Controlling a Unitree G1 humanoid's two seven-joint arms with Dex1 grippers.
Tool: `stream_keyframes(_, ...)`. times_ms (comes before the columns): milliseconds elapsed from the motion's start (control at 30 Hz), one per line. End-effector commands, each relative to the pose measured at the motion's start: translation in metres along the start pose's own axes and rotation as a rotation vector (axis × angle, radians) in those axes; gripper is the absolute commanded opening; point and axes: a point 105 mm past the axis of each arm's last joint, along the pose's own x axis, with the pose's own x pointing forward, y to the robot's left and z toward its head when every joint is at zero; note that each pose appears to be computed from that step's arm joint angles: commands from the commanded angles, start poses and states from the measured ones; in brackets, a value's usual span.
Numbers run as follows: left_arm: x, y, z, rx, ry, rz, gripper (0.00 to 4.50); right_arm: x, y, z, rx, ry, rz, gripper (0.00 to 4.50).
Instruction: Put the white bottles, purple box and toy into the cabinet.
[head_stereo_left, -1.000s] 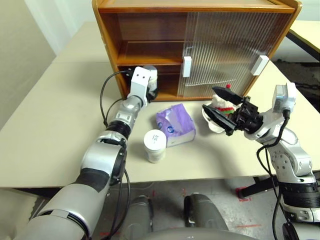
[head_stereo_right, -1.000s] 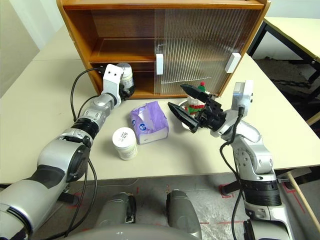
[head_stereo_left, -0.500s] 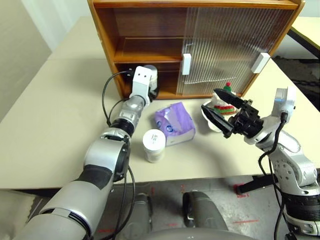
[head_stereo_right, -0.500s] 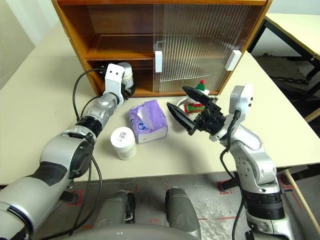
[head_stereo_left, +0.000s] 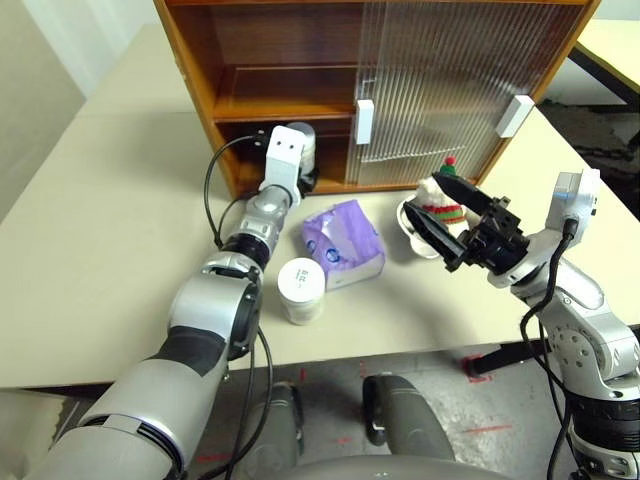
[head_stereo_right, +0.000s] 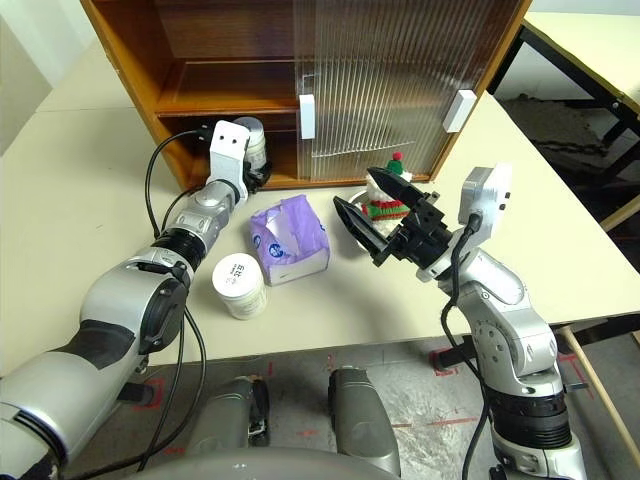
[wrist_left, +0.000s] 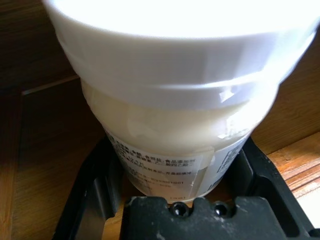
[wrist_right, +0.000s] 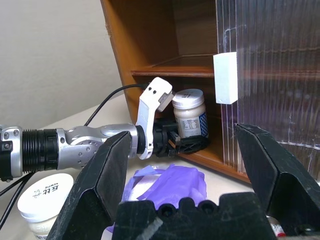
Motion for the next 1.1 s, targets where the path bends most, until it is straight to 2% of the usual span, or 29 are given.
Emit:
stream_keyframes(33,0.002,-0.002,0.001,0.004,0.018,0.010,3.91,0.000,0.004,0.002,0.007,-0.008,0.012,4.50)
stream_keyframes(100,0.002,-0.002,0.001,-0.018,0.021,0.014,4.45,-0.001,0.004,0.001,0.010,-0.009,0.013,4.50)
stream_keyframes(500,0.001,0.002,0.000,-0.061,0.010,0.018,4.45,0.004,0.005,-0.001,0.020,-0.015,0.045,4.50)
stream_keyframes(1100,-0.019,0.004,-0.025,-0.107,-0.013,-0.053,4.45,0.018,0.009,-0.011,0.031,-0.024,0.161,4.50)
